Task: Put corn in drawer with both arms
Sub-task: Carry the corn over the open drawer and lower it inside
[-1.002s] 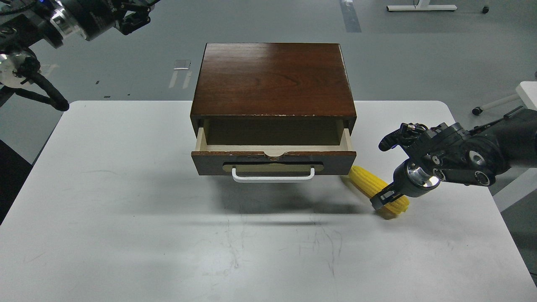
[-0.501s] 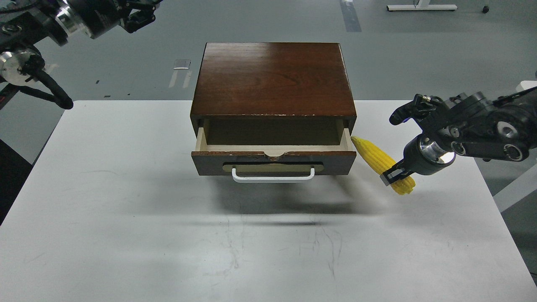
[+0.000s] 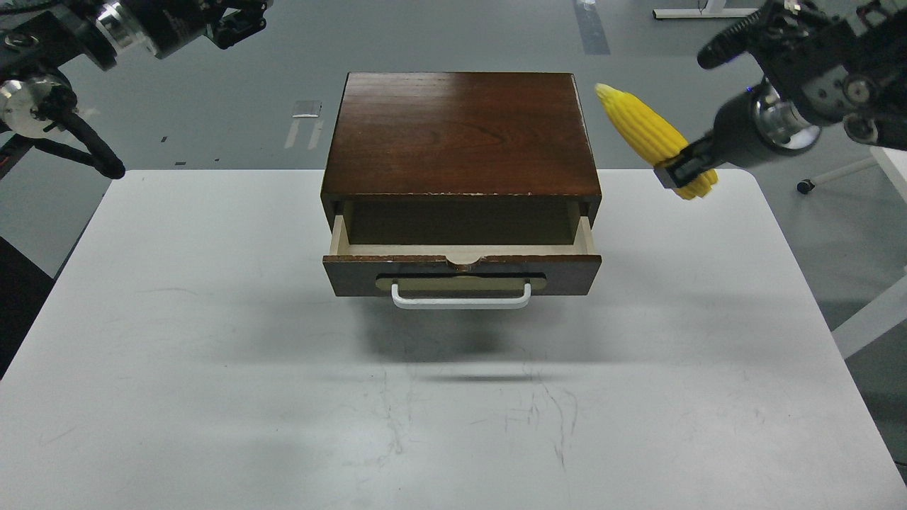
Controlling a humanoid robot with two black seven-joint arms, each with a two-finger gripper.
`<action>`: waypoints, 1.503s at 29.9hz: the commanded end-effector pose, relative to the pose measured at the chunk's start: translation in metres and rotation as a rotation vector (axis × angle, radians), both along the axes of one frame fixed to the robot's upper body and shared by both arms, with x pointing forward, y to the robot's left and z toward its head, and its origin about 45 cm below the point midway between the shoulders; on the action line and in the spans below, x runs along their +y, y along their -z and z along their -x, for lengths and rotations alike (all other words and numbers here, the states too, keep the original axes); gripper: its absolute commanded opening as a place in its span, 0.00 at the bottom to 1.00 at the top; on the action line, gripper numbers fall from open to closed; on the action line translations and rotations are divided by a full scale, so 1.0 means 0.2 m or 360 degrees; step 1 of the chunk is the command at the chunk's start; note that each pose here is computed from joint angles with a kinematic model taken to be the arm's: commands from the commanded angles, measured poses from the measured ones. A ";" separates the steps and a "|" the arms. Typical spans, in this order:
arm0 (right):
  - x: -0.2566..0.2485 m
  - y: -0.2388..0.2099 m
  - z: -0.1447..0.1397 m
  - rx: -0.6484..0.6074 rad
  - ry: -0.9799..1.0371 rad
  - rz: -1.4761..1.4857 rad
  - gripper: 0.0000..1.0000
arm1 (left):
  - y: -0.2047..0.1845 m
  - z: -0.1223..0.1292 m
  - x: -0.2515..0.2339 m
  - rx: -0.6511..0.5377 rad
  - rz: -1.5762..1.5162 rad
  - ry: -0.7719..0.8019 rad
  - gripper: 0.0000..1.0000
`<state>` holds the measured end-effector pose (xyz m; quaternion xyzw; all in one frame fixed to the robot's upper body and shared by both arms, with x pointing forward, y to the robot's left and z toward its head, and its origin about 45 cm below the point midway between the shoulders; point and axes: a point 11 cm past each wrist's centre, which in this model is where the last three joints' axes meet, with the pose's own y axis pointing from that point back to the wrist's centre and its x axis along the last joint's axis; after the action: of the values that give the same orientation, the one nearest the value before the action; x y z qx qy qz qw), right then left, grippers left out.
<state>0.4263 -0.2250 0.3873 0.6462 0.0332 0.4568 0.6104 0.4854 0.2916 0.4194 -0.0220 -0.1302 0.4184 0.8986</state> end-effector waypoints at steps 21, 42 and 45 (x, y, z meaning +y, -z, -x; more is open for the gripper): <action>0.76 0.20 0.18 -0.0083 -0.1236 0.0357 0.00 | -0.03 0.02 0.11 -0.0016 -0.0021 -0.0067 0.98; 0.68 0.28 0.15 -0.0024 -0.1152 0.0363 0.61 | -0.03 0.02 0.12 -0.0018 -0.0023 -0.0072 0.98; 0.66 0.27 0.14 -0.0028 -0.1141 0.0358 0.72 | -0.03 0.02 0.12 -0.0016 -0.0024 -0.0072 0.98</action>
<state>0.3968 -0.0901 0.3314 0.5171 0.3063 0.6405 0.4780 0.4812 0.3164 0.4263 -0.0150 -0.1387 0.4375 0.8884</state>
